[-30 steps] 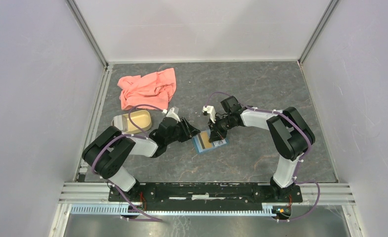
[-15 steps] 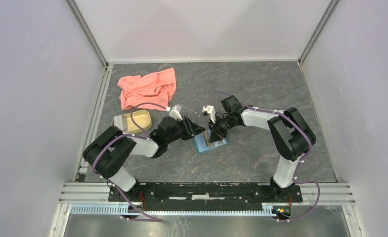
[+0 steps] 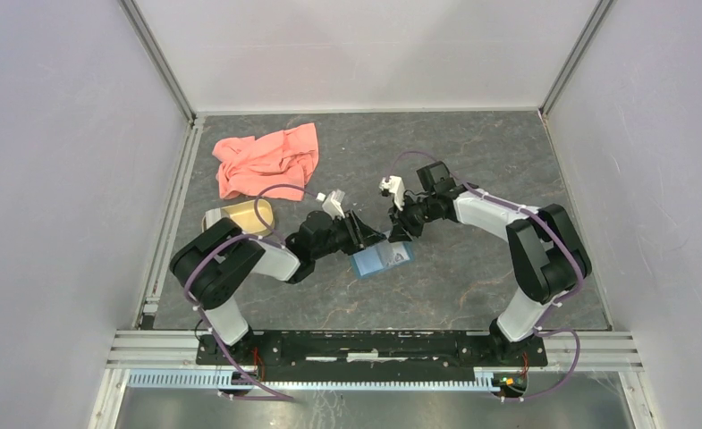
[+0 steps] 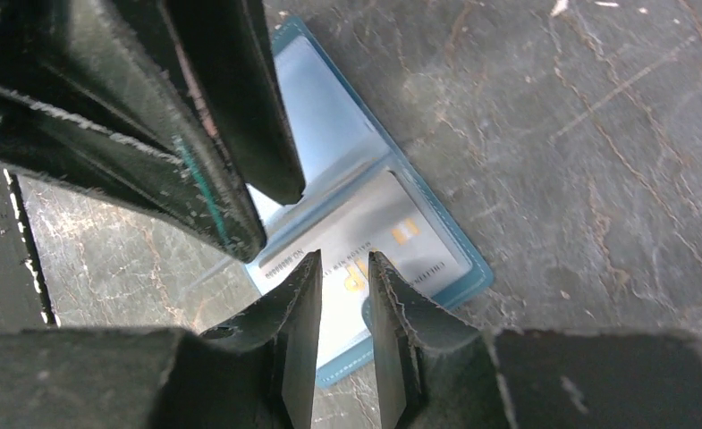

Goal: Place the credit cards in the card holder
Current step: Turn over the card slot in the card holder.

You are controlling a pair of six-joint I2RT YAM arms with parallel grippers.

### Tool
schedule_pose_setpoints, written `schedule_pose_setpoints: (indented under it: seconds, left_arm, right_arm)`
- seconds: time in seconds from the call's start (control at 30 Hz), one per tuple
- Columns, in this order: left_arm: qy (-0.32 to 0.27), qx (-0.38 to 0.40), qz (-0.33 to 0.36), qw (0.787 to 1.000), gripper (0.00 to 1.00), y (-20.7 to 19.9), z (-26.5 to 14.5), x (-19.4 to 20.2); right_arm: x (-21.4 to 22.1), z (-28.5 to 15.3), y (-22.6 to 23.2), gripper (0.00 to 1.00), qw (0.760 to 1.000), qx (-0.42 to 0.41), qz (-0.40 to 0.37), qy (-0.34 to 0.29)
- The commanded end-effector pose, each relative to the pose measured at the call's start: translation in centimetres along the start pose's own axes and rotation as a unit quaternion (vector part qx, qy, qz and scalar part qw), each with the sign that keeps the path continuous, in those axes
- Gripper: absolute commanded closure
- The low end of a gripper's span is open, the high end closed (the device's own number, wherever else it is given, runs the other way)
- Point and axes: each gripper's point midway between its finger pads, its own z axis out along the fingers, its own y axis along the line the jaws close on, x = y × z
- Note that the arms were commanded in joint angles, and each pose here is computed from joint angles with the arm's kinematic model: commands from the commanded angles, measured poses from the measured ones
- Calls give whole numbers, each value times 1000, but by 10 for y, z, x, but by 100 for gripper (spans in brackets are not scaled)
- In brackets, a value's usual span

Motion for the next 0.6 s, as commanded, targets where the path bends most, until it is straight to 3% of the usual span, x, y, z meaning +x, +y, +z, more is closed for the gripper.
schedule_pose_setpoints:
  seconds: [0.0,0.57]
  left_arm:
    - [-3,49,-6,999,58,-30,13,-4]
    - [-8,34,18,999,58,-29,18,-6]
  right_arm:
    - [-17,-18,-10,68,999,16,-21,-22]
    - [-18,-52,-17,68,997,24,-67,-44]
